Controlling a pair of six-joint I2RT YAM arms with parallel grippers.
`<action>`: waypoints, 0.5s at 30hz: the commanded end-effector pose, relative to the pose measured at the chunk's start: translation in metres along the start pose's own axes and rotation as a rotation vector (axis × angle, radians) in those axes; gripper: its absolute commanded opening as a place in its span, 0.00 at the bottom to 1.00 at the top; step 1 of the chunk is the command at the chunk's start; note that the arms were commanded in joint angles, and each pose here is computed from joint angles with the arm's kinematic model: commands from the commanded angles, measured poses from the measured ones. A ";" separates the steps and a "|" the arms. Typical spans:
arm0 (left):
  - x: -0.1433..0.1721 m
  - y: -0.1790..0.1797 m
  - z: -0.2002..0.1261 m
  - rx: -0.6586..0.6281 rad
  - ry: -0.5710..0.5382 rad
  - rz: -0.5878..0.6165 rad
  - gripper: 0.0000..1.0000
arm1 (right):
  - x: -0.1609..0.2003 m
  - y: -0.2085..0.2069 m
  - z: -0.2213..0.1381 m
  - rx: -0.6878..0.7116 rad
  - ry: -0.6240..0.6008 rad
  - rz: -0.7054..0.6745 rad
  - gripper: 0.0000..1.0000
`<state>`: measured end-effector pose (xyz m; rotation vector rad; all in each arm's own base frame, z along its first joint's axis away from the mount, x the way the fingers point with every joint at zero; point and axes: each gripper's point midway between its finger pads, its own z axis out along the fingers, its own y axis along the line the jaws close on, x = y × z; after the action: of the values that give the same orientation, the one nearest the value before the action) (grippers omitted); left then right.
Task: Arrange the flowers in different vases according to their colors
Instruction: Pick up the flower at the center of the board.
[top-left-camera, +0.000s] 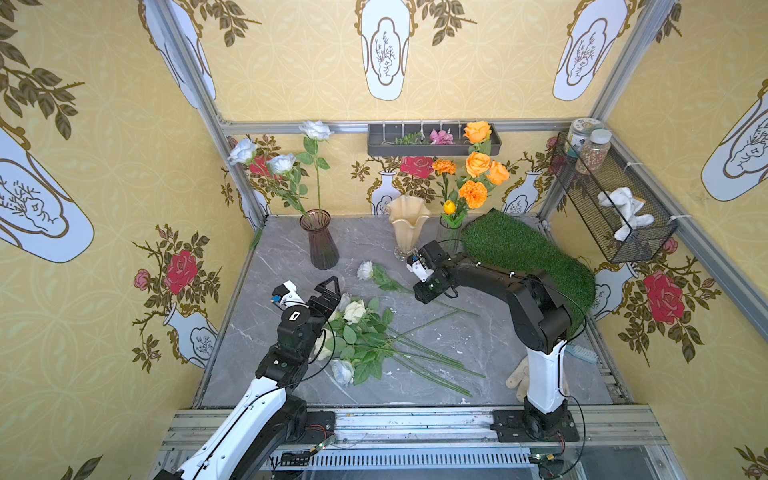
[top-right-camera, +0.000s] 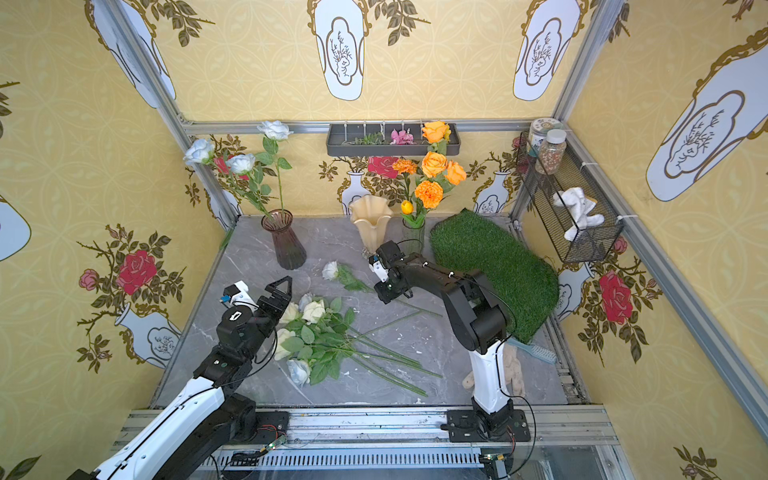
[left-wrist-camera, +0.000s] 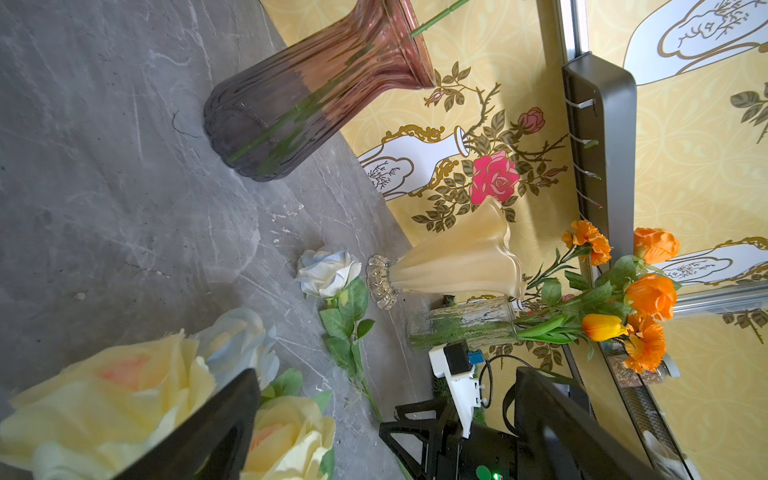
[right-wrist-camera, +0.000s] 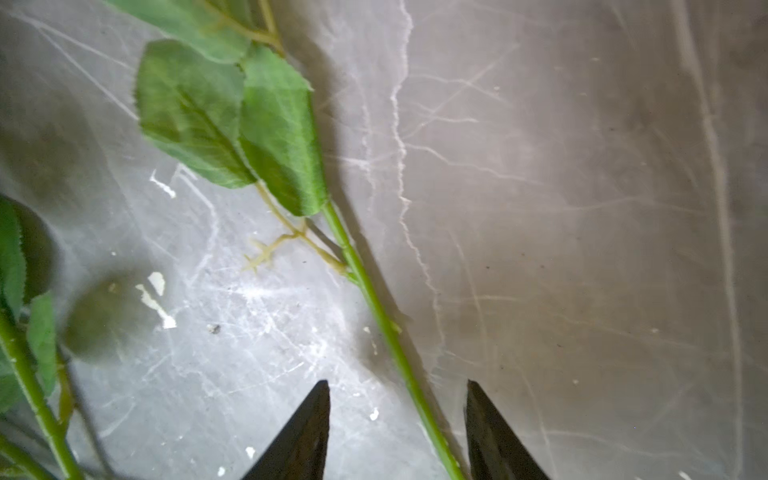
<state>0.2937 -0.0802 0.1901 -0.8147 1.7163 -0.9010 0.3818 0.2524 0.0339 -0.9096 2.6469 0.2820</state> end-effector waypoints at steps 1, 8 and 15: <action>-0.001 -0.002 0.000 0.017 -0.008 -0.005 1.00 | -0.002 0.000 0.000 -0.001 0.009 -0.015 0.53; -0.001 -0.001 0.001 0.014 -0.010 -0.007 1.00 | 0.010 0.010 0.016 -0.014 0.055 -0.055 0.50; -0.002 -0.002 0.002 0.015 -0.011 -0.007 1.00 | 0.017 0.014 0.034 -0.034 0.125 -0.061 0.22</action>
<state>0.2948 -0.0795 0.1872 -0.8212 1.7233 -0.8930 0.3831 0.2666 0.0136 -1.0102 2.6470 0.2503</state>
